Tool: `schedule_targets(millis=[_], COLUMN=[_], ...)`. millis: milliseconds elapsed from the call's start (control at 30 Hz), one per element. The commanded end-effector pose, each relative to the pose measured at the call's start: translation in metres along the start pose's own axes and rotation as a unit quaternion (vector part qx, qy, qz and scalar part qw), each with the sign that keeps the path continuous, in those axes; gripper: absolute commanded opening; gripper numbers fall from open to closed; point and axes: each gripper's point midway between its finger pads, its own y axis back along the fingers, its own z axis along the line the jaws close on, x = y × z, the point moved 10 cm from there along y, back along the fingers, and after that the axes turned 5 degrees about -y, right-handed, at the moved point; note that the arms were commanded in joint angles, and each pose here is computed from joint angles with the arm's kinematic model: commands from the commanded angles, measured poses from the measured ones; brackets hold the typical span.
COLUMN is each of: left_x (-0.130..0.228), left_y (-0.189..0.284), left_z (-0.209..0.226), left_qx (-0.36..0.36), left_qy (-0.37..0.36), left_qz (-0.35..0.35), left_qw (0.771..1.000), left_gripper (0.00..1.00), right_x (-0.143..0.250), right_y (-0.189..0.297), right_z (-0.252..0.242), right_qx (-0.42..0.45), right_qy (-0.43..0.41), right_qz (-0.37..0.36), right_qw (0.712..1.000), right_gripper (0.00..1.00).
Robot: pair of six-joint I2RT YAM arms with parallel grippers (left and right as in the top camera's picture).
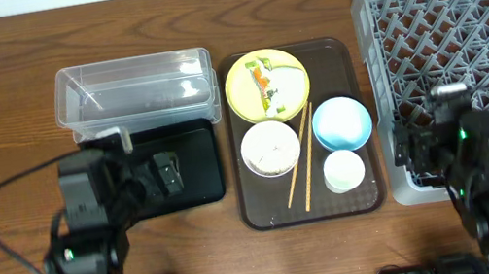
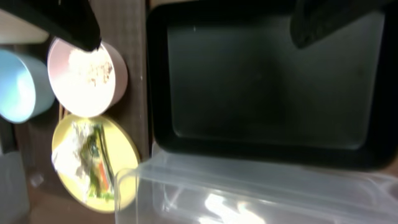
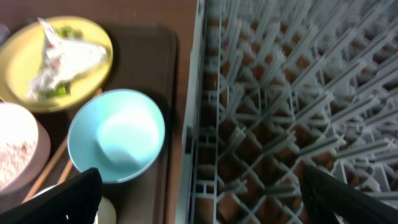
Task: Sort waste into correct bins and load items into the dishwasher rack
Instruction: 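Grasp the white napkin with the left gripper, drop it in the bin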
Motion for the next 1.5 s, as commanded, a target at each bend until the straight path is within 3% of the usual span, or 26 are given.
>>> schedule_targets(millis=[0,167,300,667,1067,1467], left_x=[-0.018,-0.020,-0.031,-0.082,-0.127,-0.078], left_y=[0.002,-0.008,-0.009,-0.034,-0.109,-0.201], left_z=[-0.005,-0.004,-0.011,-0.060,-0.144,-0.181], left_qx=[0.015,0.023,0.051,0.058,0.085,0.111], left_qy=[-0.017,-0.013,-0.027,-0.171,-0.283,-0.320], left_qz=[0.019,0.033,0.001,-0.117,-0.058,0.026], left_qw=[1.000,0.999,0.998,0.977,0.954,0.941], left_gripper=[1.00,1.00,1.00,1.00,1.00,0.99], right_x=[-0.017,-0.019,-0.020,-0.022,-0.022,-0.021], right_y=[-0.003,-0.010,-0.010,-0.010,-0.010,-0.010], right_z=[0.001,0.006,0.006,0.006,0.006,0.006], right_qx=[0.004,-0.024,-0.025,-0.025,-0.025,-0.025], right_qy=[-0.006,-0.006,-0.006,-0.006,-0.006,-0.006], right_qz=[0.014,0.031,0.027,0.022,0.023,0.025], right_qw=[1.000,0.999,0.999,0.999,0.999,0.999], right_gripper=[0.99,0.99,0.99,0.99,0.99,0.99])
